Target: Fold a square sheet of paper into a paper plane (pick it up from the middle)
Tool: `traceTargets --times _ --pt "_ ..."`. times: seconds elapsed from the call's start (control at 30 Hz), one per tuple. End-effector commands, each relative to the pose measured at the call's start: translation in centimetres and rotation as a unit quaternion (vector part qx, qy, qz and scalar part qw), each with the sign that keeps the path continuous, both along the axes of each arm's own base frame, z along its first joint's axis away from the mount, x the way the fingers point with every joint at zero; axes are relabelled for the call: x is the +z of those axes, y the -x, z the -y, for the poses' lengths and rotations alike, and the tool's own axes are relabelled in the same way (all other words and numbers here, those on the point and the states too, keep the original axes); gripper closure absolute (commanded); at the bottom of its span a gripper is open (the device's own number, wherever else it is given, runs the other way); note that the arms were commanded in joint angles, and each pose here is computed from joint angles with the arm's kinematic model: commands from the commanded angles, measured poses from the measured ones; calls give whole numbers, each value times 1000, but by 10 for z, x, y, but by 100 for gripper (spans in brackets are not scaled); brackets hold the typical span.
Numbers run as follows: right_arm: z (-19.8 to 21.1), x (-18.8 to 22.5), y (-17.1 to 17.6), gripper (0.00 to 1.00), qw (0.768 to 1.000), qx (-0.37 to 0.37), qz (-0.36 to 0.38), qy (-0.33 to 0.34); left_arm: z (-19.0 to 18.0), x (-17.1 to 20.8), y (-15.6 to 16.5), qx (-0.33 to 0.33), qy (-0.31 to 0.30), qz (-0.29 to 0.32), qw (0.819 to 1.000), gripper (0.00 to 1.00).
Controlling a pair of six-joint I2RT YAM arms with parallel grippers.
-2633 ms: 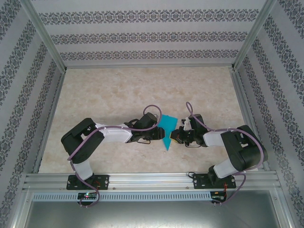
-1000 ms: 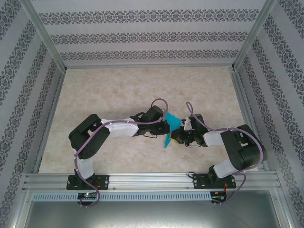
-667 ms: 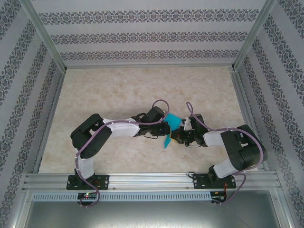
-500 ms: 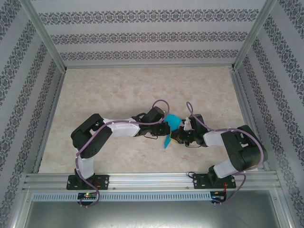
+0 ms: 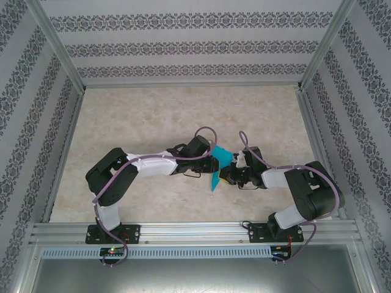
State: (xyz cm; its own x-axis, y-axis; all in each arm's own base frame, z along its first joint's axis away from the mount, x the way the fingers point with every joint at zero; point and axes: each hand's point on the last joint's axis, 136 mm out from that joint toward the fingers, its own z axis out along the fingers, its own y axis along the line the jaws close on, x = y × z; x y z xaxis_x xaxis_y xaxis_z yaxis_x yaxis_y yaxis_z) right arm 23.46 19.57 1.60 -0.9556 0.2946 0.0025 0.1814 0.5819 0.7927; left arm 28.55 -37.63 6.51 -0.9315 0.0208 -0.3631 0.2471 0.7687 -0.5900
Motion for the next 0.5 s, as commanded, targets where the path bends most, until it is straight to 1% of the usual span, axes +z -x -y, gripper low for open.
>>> traceTargets --times 0.0,0.2,0.27,0.33,0.47 --pt "14 -20 4 92 999 -16 -15 42 -6 4 2 -6 -18 12 1000 71" --pt "15 -19 3 92 999 -16 -14 41 -10 -12 5 -16 -65 7 998 72" --pt "15 -19 3 93 999 -16 -14 41 -11 -15 5 -23 -89 12 996 74" --pt "15 -20 3 92 999 -16 -15 41 -12 -17 6 -27 -109 16 994 79" --pt "15 -22 4 93 999 -16 -16 41 -13 -25 7 -37 -137 13 990 80"
